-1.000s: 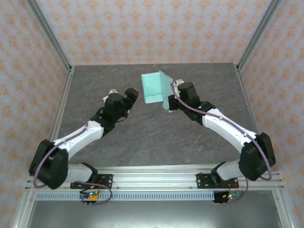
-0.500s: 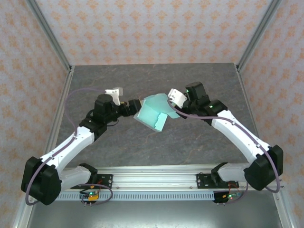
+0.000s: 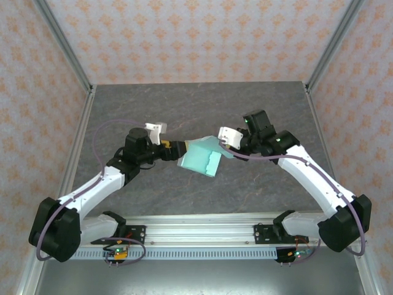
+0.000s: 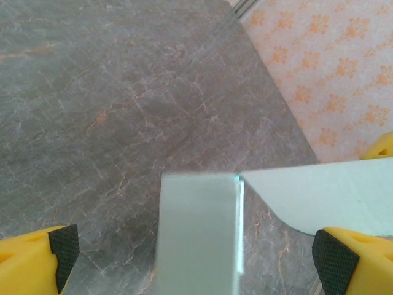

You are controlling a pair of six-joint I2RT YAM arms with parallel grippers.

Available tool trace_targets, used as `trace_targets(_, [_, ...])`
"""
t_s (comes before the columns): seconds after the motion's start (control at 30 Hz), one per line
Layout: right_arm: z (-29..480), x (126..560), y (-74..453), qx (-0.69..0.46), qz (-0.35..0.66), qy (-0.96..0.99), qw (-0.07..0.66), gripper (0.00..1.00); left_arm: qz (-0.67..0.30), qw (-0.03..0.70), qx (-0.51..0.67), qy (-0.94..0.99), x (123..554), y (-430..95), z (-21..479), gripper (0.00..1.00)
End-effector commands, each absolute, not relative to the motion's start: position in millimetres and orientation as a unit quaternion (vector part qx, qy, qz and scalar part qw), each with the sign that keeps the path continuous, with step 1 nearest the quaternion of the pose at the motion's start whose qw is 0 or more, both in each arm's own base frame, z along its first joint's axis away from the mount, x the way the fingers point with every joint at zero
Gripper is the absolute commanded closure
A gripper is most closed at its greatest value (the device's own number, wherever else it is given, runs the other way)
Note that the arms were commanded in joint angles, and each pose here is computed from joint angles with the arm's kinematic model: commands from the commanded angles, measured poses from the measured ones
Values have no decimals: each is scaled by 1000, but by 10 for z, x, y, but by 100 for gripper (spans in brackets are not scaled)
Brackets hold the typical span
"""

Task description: Fold the paper box

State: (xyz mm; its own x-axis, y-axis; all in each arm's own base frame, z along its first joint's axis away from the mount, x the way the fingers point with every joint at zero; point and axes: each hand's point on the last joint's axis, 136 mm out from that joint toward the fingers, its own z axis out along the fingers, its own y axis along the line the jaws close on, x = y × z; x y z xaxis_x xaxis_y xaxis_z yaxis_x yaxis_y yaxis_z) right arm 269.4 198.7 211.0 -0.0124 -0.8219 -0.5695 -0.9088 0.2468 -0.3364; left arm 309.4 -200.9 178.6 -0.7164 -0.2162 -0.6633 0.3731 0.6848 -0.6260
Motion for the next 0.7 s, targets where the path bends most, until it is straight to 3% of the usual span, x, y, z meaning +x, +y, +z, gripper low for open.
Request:
trace_targets(0.0, [2166,2595,2049,-628,90,688,352,91,-415,359,56,834,3076,-2075,1684,0])
trace_targets(0.2, [2218,2613,2071,-627,107,684,357,91,-463,348,70,812,3008,-2205,1756,10])
trace_targets(0.5, [2227,2632,2098,-624,117,684,359,90,-467,350,74,809,3011,-2216,1776,50])
trace_targets(0.6, [2254,2665,2131,-613,123,687,371,89,-466,353,73,808,3044,-2222,1775,57])
trace_targets(0.67, [2288,2704,2177,-592,137,695,384,82,-464,349,50,813,3092,-2203,1757,60])
